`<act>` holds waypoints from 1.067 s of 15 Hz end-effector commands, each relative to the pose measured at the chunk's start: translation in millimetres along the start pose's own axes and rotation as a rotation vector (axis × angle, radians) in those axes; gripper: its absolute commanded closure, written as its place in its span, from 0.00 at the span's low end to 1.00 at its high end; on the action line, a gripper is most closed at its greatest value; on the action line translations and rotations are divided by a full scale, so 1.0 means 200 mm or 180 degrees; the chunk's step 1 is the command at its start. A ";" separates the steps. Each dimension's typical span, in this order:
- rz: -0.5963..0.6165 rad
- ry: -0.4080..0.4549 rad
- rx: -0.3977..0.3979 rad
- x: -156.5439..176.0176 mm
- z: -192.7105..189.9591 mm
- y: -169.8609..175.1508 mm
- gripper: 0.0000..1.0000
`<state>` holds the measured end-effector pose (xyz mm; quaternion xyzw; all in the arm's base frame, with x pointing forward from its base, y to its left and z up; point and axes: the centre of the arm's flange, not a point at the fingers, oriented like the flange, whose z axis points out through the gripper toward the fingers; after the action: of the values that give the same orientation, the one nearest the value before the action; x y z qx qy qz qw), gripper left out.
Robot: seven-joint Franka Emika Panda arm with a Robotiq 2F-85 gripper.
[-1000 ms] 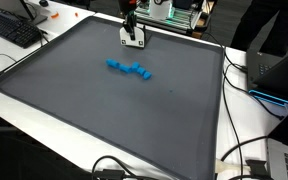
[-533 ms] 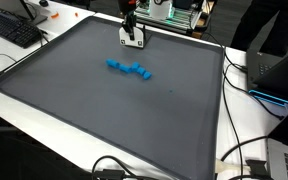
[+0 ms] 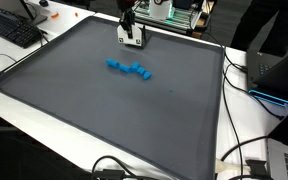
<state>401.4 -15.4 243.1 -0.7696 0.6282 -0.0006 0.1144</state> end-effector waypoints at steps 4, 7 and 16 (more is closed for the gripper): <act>0.0056 -0.0037 -0.0147 -0.01 -0.01 0.06 0.99; 0.0047 -0.0047 -0.0167 -0.01 0.01 0.06 0.99; 0.0048 -0.0057 -0.0210 0.00 0.06 0.05 0.99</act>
<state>398.2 -13.6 237.8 -0.7697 0.6297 0.0173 0.1040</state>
